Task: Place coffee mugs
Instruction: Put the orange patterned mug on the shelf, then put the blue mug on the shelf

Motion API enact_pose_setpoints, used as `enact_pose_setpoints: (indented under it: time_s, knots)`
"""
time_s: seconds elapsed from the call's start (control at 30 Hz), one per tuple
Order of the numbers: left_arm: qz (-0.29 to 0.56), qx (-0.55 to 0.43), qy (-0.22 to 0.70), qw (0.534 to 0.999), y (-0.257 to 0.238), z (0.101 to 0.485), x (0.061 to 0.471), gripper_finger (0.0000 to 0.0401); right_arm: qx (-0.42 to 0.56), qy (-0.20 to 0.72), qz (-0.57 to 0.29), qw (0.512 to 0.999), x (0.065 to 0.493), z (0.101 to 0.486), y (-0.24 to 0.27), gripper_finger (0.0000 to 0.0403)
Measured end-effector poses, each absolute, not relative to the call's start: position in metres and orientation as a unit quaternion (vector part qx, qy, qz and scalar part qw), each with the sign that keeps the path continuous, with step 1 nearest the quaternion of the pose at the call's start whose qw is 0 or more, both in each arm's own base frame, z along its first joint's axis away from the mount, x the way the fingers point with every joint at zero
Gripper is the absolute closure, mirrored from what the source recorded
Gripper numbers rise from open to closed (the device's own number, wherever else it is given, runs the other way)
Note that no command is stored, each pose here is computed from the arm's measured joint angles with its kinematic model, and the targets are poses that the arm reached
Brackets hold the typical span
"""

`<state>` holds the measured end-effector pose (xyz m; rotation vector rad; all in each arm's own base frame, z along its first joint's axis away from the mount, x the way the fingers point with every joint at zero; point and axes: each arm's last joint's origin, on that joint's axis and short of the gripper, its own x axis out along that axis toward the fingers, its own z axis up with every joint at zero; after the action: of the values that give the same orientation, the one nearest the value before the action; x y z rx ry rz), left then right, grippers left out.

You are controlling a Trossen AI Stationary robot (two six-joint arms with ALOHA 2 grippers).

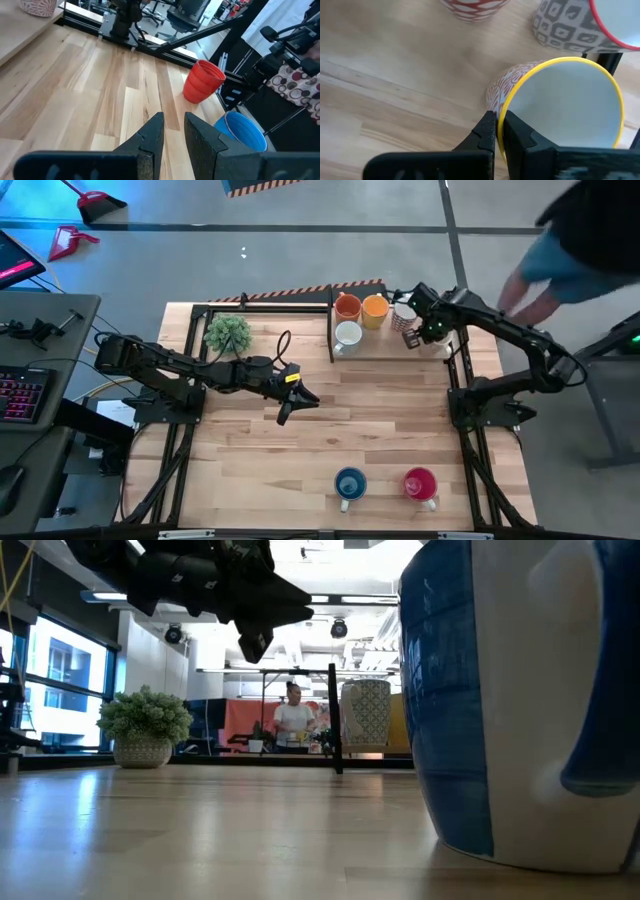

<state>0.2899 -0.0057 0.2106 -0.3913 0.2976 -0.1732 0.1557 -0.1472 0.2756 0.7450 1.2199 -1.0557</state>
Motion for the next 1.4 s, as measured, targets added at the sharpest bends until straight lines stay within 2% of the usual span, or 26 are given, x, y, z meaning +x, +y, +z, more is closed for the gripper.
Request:
enact_pose_setpoints:
  time_s: [0.8,0.9,1.2,1.4]
  knots:
    - [-0.077,-0.195,0.144,0.967,-0.001,0.211,0.290,0.0336,0.333,0.532,-0.454,0.632,0.153,0.276,-0.151,0.0401]
    - [-0.077,-0.195,0.144,0.967,-0.001,0.211,0.290,0.0336,0.333,0.532,-0.454,0.632,0.153,0.276,-0.151,0.0385]
    - [-0.077,-0.195,0.144,0.967,-0.001,0.211,0.290,0.0336,0.328,0.524,-0.464,0.634,0.154,0.277,-0.152,0.0294]
    - [-0.077,-0.195,0.144,0.967,-0.001,0.211,0.290,0.0336,0.343,0.489,-0.443,0.668,0.158,0.309,-0.154,0.0275]
